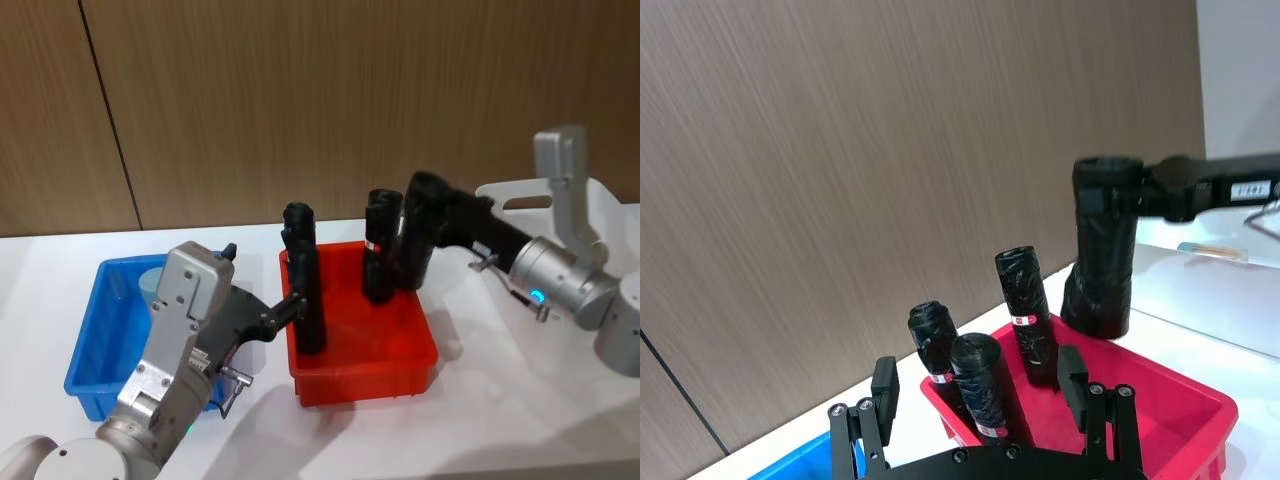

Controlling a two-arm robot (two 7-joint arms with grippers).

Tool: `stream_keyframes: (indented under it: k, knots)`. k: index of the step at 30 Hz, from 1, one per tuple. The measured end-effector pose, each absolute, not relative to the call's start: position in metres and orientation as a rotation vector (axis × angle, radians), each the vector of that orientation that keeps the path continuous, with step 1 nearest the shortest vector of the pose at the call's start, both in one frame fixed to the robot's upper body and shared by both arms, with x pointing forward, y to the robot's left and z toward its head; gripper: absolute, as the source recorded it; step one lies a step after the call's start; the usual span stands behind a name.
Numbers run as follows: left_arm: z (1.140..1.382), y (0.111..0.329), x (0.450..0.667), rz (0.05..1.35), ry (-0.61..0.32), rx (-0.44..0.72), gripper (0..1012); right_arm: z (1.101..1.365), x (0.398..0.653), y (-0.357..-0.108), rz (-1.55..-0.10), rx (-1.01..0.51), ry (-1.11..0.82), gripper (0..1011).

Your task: Pick the cotton swabs from the blue box and place them into the white box.

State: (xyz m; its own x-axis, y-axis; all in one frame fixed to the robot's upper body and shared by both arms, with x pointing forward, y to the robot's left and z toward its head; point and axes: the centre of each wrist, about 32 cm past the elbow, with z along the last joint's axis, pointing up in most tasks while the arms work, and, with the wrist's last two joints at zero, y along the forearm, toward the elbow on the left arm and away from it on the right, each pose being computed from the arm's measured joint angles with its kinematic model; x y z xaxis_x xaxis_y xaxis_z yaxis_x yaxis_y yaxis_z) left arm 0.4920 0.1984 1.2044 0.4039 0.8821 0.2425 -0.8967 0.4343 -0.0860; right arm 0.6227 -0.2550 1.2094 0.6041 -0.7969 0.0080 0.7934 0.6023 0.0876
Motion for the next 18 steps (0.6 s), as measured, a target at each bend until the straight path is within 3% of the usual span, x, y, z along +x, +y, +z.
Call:
stream_keyframes:
  k: [18]
  knots:
    - [1.204, 0.198, 0.492, 1.124, -0.268, 0.061, 1004, 1.249, 0.596, -0.279, -1.128, 0.071, -0.128, 352]
